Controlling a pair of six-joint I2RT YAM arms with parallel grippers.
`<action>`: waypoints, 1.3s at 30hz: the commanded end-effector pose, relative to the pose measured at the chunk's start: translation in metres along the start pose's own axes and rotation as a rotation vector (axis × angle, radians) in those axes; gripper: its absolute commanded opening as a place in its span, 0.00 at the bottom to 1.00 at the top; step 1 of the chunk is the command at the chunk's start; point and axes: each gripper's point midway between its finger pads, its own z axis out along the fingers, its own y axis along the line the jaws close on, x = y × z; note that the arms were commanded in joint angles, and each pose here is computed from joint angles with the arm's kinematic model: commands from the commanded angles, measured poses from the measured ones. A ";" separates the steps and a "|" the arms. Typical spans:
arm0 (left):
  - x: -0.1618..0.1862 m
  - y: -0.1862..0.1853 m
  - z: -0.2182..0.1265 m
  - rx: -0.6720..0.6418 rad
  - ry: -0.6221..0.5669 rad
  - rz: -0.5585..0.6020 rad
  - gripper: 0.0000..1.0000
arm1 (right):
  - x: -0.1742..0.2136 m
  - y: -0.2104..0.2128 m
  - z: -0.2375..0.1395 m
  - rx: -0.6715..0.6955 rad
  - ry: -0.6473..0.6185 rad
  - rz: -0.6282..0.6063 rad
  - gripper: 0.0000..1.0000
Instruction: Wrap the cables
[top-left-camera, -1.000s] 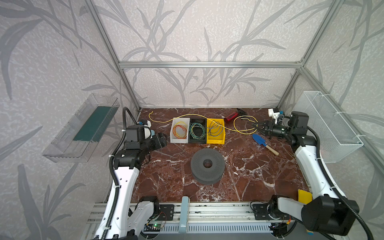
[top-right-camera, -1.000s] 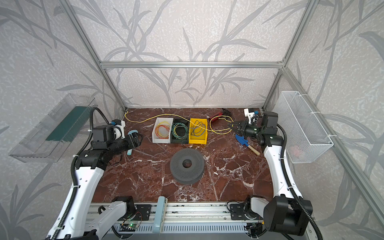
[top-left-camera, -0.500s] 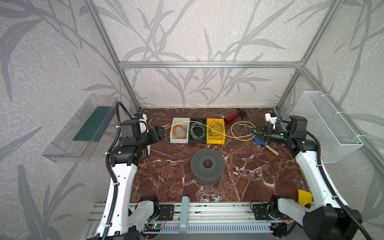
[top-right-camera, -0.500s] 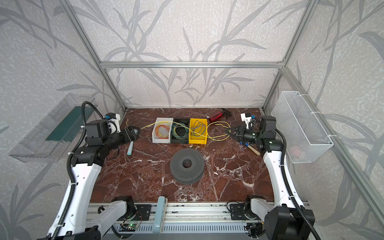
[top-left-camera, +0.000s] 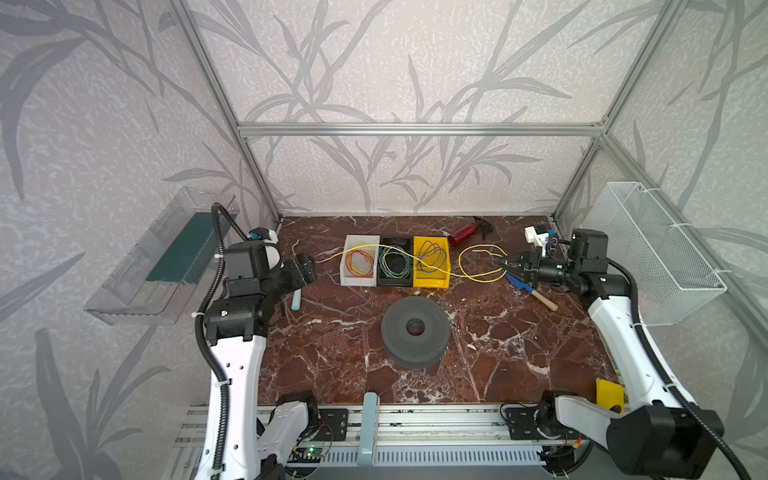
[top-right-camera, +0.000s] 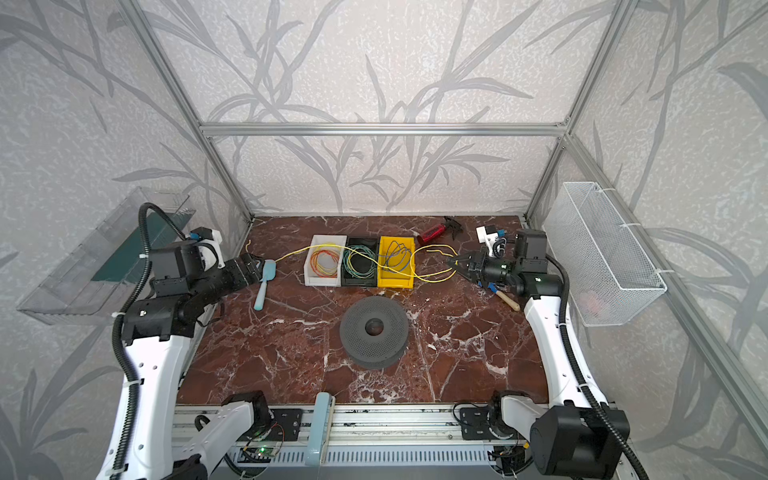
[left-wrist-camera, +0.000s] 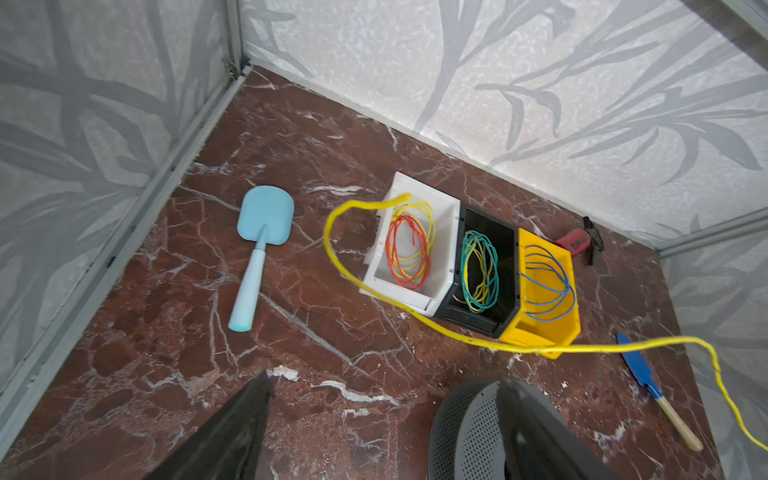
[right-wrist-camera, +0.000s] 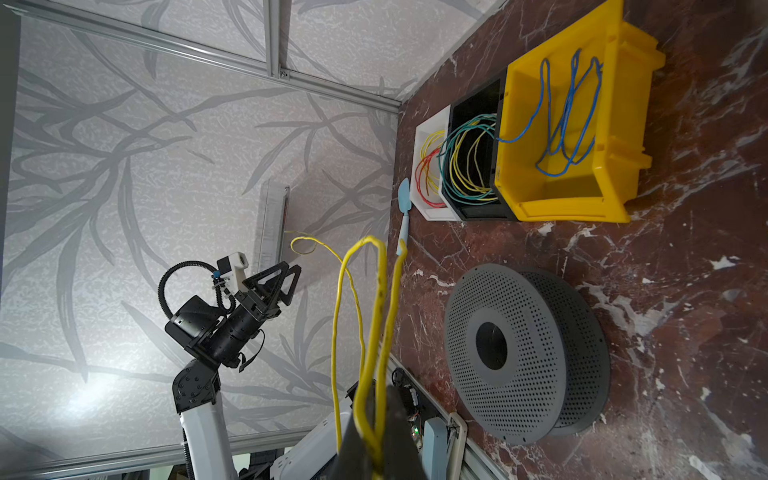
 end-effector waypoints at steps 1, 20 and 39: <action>-0.009 0.013 -0.009 -0.088 -0.020 0.028 0.85 | 0.011 0.007 -0.002 -0.024 0.024 -0.013 0.00; 0.000 0.021 0.012 -0.101 0.013 0.071 0.85 | 0.016 0.020 0.000 -0.067 0.050 -0.017 0.00; 0.007 0.024 0.016 -0.105 0.021 0.048 0.37 | 0.016 0.035 -0.001 -0.091 0.053 -0.053 0.00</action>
